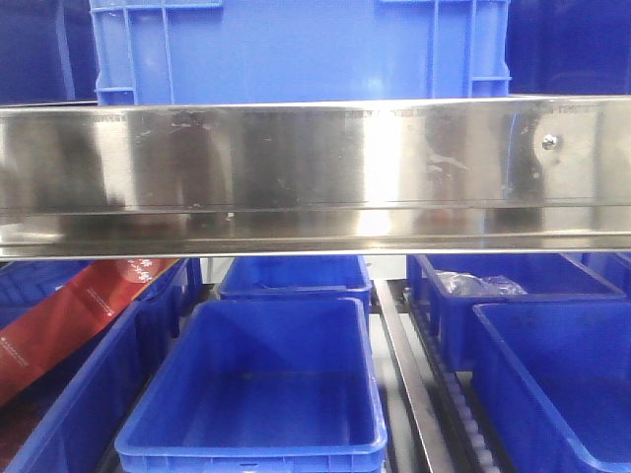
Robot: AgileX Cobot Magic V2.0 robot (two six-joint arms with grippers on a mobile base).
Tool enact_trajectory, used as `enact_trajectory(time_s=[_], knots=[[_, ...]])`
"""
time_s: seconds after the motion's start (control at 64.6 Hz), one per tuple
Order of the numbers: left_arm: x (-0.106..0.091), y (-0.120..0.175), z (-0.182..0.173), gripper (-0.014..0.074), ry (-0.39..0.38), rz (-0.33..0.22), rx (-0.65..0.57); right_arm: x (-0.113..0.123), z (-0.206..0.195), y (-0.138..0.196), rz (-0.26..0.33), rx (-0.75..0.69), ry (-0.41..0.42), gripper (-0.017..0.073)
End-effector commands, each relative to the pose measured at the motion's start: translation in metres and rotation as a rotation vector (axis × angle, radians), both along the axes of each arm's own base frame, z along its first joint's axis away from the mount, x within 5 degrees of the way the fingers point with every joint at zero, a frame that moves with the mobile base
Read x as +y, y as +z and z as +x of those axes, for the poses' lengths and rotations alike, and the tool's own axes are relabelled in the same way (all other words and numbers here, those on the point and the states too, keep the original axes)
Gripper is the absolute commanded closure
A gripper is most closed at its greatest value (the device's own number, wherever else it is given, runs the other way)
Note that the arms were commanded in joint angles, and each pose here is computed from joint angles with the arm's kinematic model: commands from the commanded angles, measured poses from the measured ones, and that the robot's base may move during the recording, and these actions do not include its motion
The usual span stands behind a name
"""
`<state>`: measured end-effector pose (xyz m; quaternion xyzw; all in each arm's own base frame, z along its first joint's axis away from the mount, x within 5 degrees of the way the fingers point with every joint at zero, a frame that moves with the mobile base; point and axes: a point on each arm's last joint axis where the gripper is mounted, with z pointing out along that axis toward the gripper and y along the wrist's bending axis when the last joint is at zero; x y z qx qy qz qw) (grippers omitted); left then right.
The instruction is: Place valve from conveyor to right shelf box
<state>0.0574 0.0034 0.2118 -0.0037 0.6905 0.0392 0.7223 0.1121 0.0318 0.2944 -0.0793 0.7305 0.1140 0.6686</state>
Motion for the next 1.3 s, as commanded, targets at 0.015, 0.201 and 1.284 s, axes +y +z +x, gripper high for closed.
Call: enact_trajectory(time_s=[0.015, 0.201, 1.284], knots=[[0.000, -0.005, -0.001, 0.0705, 0.002, 0.000, 0.030, -0.001, -0.001, 0.003, -0.008, -0.035, -0.006, 0.0721], [0.000, -0.005, -0.001, 0.0705, 0.002, 0.000, 0.030, -0.001, -0.001, 0.003, -0.007, -0.038, -0.006, 0.0721], [0.000, -0.004, -0.001, 0.0705, 0.002, 0.000, 0.023, -0.022, -0.027, -0.020, -0.024, -0.051, -0.166, 0.0721]])
